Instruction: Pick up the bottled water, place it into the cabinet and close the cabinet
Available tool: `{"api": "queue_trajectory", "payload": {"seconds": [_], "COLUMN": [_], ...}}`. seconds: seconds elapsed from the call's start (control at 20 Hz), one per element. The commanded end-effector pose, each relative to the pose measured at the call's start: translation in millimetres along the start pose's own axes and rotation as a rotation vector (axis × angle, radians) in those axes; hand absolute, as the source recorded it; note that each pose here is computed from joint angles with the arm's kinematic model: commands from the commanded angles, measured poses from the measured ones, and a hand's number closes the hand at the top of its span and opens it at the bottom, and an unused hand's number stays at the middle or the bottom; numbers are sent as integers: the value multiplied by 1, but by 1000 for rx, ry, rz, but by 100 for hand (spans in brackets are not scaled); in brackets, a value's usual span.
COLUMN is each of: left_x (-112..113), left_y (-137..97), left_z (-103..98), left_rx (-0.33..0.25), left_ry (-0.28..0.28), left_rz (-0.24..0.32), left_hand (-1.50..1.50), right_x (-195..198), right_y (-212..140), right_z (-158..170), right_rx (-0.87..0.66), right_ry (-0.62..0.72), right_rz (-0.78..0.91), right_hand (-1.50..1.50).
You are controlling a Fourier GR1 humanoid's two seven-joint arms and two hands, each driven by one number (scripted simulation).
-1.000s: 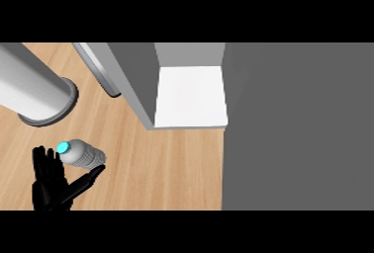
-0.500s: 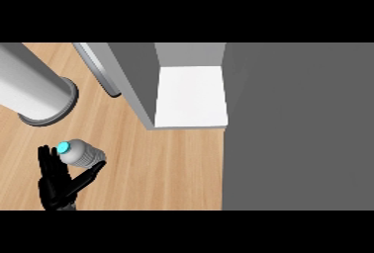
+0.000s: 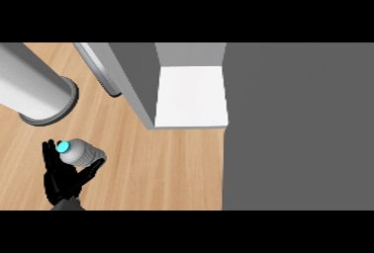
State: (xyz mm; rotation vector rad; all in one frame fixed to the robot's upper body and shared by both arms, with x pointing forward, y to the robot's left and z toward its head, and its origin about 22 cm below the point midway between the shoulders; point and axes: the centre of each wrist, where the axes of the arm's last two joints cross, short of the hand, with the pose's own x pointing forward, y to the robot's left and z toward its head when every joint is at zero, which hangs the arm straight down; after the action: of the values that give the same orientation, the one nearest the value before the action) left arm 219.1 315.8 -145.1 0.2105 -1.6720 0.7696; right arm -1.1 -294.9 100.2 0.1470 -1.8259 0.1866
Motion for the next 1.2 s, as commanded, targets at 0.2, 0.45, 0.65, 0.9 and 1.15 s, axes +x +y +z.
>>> {"api": "queue_trajectory", "payload": {"seconds": [0.2,0.45,0.65,0.9,1.15], "left_x": [-9,-15,-13,-37,-22], "left_y": [-13,-23,-36,-63,-86], "left_z": [-10,-6,-15,24,13], "left_rx": [-17,0,-106,-453,-517], "left_ry": [-26,-62,-83,38,-1], "left_rz": [84,101,52,132,129], "left_hand": [150,150,150,150,150], "right_x": [39,36,26,8,32], "right_y": [9,8,-6,-12,-2], "right_z": [-11,-10,-7,-9,-1], "right_rx": [26,25,33,52,36], "right_ry": [-65,-72,-80,-64,-54], "right_rz": [8,27,20,13,25], "right_hand": [-150,-150,-150,-150,-150]}}
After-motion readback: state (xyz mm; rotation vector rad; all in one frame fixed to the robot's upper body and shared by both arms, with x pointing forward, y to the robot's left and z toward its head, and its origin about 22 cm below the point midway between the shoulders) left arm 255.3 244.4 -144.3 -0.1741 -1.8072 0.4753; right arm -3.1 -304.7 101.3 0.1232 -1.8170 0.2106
